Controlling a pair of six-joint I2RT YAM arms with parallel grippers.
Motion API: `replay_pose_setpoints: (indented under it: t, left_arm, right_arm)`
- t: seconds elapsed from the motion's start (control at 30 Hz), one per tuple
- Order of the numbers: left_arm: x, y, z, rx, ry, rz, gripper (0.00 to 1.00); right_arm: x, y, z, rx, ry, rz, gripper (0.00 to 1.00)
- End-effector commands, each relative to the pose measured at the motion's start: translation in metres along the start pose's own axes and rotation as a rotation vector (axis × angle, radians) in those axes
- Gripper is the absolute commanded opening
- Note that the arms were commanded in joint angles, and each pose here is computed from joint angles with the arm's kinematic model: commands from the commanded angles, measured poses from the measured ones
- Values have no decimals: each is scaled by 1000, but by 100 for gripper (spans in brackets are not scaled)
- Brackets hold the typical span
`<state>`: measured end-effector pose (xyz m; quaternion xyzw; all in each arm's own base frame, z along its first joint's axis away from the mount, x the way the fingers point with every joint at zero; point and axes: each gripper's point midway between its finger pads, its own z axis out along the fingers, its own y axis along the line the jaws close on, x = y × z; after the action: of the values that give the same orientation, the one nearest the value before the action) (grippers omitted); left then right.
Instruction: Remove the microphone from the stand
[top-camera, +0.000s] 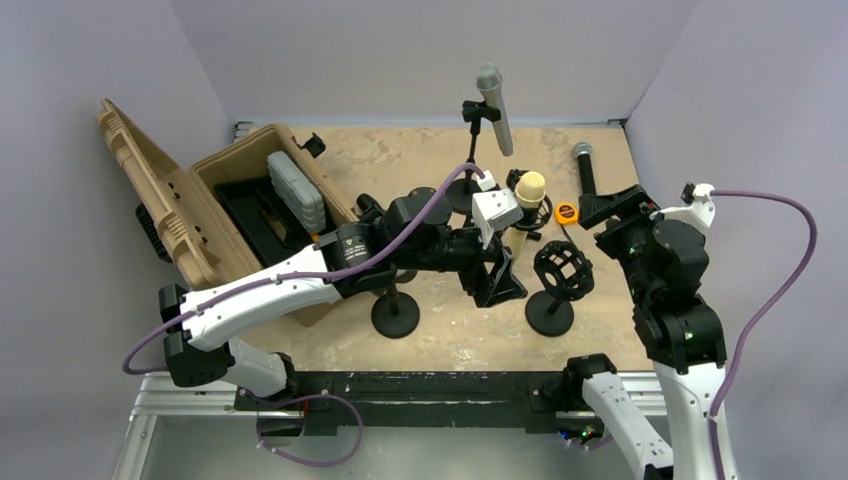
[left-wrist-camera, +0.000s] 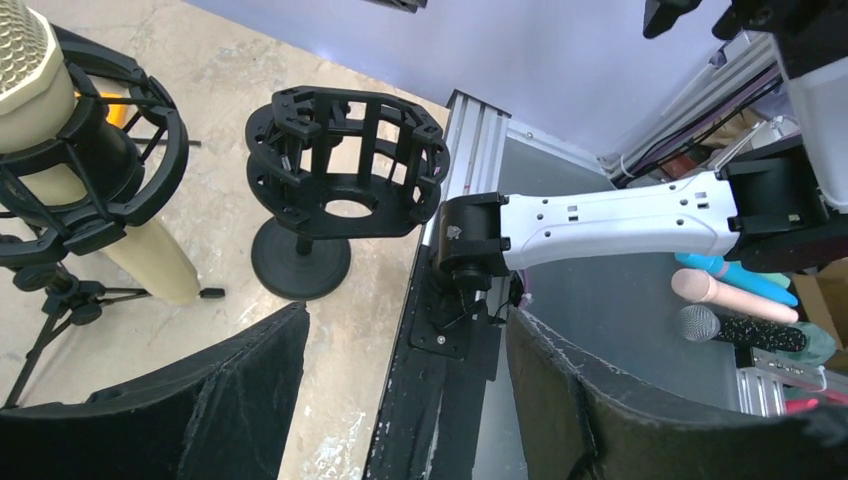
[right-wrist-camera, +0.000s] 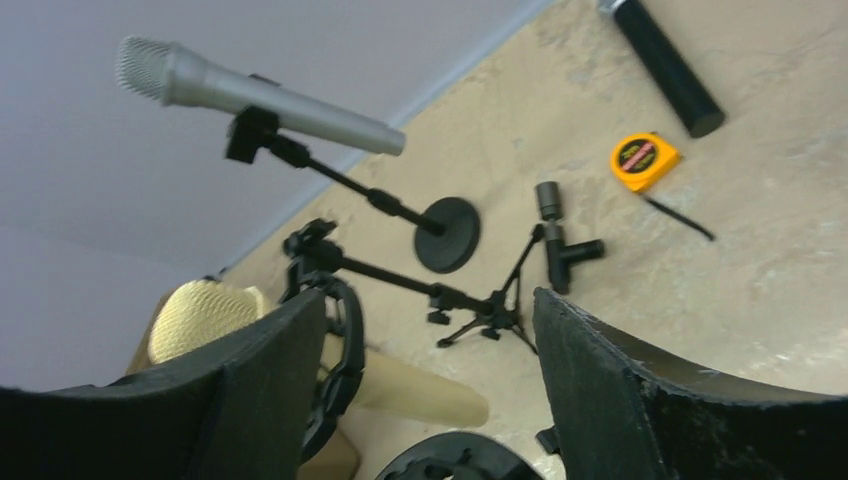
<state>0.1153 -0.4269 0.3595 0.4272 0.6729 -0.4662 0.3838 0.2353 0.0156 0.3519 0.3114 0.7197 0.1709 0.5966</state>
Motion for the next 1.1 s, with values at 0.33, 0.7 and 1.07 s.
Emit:
replay_pose_setpoints:
  t: [0.33,0.7,1.07]
  left_arm:
    - [-9,-13,25,82,-8,-72,67]
    - [-10,-15,25,88,-2,-80,67]
    - [-7,-15,26,93,12,-86,67]
  right_arm:
    - [26,40,-32,-355,53,225,58]
    - [8,52,-22,-435,-64,218,58]
    - [36,34,-3,-386,-18,225,59]
